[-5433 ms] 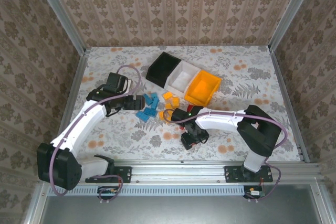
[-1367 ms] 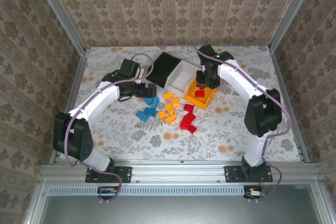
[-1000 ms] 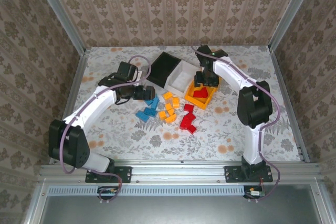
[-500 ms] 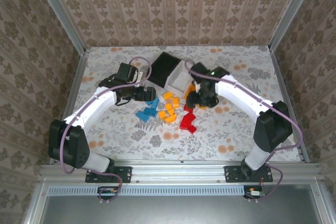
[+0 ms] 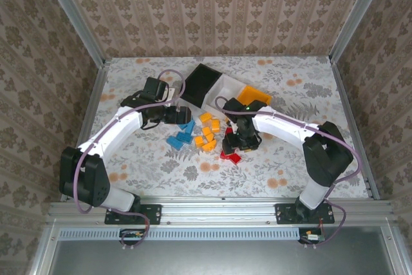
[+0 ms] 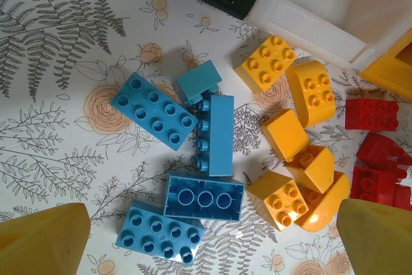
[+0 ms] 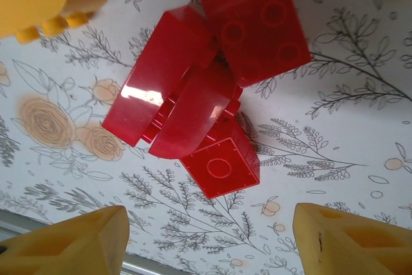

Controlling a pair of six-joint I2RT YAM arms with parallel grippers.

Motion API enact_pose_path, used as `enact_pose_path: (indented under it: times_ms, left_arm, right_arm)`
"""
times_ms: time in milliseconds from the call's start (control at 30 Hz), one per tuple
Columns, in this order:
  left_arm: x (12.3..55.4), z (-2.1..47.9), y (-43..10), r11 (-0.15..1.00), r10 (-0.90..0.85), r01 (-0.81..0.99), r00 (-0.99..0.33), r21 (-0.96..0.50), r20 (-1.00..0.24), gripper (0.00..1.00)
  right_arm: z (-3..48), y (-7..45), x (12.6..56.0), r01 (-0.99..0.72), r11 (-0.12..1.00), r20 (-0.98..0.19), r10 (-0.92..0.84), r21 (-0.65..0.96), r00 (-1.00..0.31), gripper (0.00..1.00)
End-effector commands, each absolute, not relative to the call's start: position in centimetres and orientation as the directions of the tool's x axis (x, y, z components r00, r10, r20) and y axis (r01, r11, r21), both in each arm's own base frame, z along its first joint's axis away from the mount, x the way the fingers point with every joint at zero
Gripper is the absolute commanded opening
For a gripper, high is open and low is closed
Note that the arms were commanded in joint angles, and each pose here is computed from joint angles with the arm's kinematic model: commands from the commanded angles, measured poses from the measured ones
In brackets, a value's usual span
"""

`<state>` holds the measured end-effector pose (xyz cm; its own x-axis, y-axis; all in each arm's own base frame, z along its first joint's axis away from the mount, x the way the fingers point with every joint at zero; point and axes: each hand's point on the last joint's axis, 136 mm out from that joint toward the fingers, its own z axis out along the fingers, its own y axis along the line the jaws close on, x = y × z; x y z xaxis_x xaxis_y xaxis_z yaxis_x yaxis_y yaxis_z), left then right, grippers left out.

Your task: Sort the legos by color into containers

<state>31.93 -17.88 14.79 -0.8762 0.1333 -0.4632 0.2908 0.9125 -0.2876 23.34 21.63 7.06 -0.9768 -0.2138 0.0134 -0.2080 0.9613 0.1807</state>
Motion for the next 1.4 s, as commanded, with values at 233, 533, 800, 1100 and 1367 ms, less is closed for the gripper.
enact_pose_path:
  times_ms: [233, 533, 800, 1100, 1367]
  left_arm:
    - [31.5, 15.0, -17.3, 0.915, 0.135, 0.290, -0.875, -0.279, -0.465, 1.00]
    - [31.4, 15.2, -17.1, 0.918, 0.131, 0.284, -0.876, -0.277, -0.465, 1.00]
    - [31.1, 15.0, -16.9, 0.921, 0.125, 0.274, -0.881, -0.276, -0.457, 1.00]
    - [30.8, 15.0, -16.7, 0.924, 0.127, 0.270, -0.885, -0.271, -0.449, 1.00]
    - [30.6, 14.8, -16.3, 0.926, 0.125, 0.263, -0.890, -0.270, -0.438, 1.00]
  right_arm:
    - [4.3, 21.4, 22.1, -0.372, 0.915, 0.054, -0.383, 0.154, -0.922, 0.66]
    - [2.7, 21.4, 21.7, -0.426, 0.900, 0.085, -0.434, 0.095, -0.897, 0.63]
    - [1.9, 20.9, 22.4, -0.442, 0.896, 0.085, -0.443, 0.031, -0.892, 0.57]
    - [1.6, 20.9, 23.2, -0.446, 0.895, 0.060, -0.445, 0.001, -0.894, 0.44]
    - [4.9, 19.9, 22.2, -0.427, 0.904, 0.040, -0.427, -0.001, -0.903, 0.35]
